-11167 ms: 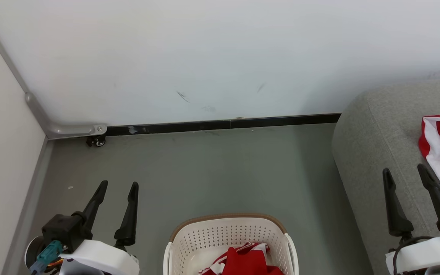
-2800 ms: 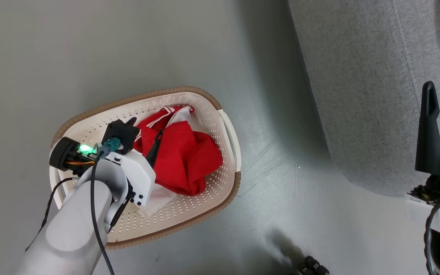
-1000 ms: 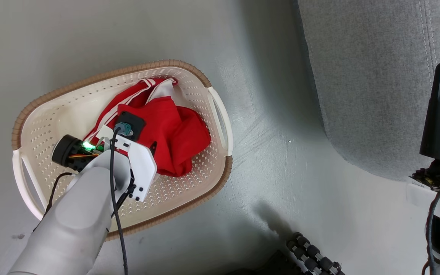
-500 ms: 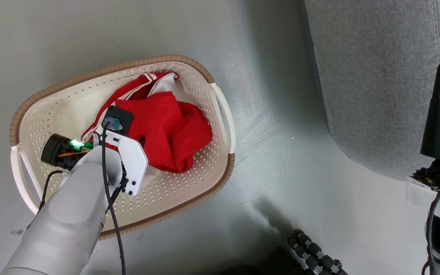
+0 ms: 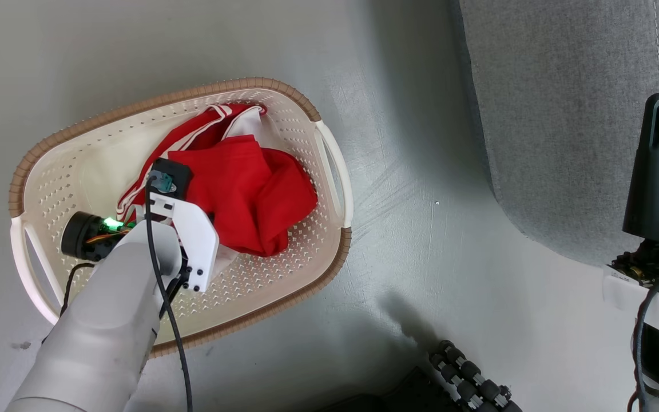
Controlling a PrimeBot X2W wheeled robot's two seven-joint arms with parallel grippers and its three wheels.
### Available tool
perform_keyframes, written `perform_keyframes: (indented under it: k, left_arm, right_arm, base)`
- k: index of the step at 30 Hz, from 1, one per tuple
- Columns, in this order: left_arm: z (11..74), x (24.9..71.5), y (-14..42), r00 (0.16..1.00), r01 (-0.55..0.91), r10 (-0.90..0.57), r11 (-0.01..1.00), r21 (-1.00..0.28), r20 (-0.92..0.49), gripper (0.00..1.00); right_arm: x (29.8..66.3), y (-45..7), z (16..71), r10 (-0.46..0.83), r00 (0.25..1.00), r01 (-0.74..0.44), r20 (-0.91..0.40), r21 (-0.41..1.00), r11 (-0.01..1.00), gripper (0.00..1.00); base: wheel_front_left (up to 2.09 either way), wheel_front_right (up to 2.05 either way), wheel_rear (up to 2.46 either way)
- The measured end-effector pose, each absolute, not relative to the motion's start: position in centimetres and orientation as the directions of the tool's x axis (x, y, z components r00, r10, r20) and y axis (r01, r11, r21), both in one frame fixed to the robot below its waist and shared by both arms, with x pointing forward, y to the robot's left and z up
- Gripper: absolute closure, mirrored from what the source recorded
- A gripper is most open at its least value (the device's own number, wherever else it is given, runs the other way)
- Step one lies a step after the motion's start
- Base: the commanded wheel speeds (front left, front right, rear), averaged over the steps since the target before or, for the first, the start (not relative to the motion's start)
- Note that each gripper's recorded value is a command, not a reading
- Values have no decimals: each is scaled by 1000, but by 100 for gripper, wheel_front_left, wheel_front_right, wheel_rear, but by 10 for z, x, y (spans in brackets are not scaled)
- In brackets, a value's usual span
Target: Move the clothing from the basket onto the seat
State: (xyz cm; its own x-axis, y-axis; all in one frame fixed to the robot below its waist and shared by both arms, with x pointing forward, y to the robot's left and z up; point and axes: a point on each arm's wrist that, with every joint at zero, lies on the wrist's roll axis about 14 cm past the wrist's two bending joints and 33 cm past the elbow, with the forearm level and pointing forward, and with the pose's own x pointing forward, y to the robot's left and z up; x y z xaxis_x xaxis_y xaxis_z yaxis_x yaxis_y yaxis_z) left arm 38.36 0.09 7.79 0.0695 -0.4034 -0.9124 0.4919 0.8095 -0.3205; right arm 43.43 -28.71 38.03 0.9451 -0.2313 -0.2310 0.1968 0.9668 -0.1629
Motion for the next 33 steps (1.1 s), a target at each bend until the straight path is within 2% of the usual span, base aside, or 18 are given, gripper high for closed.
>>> perform_keyframes:
  k: [11, 20, 27, 28, 29, 30, 33]
  left_arm:
    - [76, 388, -2, 71, 471, -403, 820, -325, -913, 0]
    - [80, 373, -18, 1, 440, -457, 799, -411, -889, 0]
    - [80, 374, -16, 3, 436, -457, 802, -410, -890, 0]
    - [80, 374, -16, 4, 437, -456, 801, -409, -890, 5]
    - [81, 375, -16, 11, 438, -459, 801, -409, -888, 72]
    - [81, 376, -16, 17, 438, -462, 800, -409, -887, 100]
    - [82, 377, -17, 19, 440, -467, 798, -413, -884, 100]
  right_arm:
    - [434, -287, 377, -232, 944, 196, -235, -164, 967, 0]
    - [434, -288, 378, -234, 944, 198, -232, -168, 966, 0]
    - [433, -291, 380, -241, 945, 205, -223, -173, 963, 0]
    - [433, -291, 381, -241, 945, 205, -222, -173, 963, 0]
    - [433, -291, 381, -241, 945, 206, -220, -173, 963, 0]
    - [433, -291, 382, -241, 946, 206, -216, -173, 963, 0]
    - [434, -291, 383, -241, 947, 206, -213, -173, 963, 0]
  base:
    - [0, 0, 0]
    - [0, 0, 0]
    - [0, 0, 0]
    - [0, 0, 0]
    - [0, 0, 0]
    - [0, 0, 0]
    - [0, 0, 0]
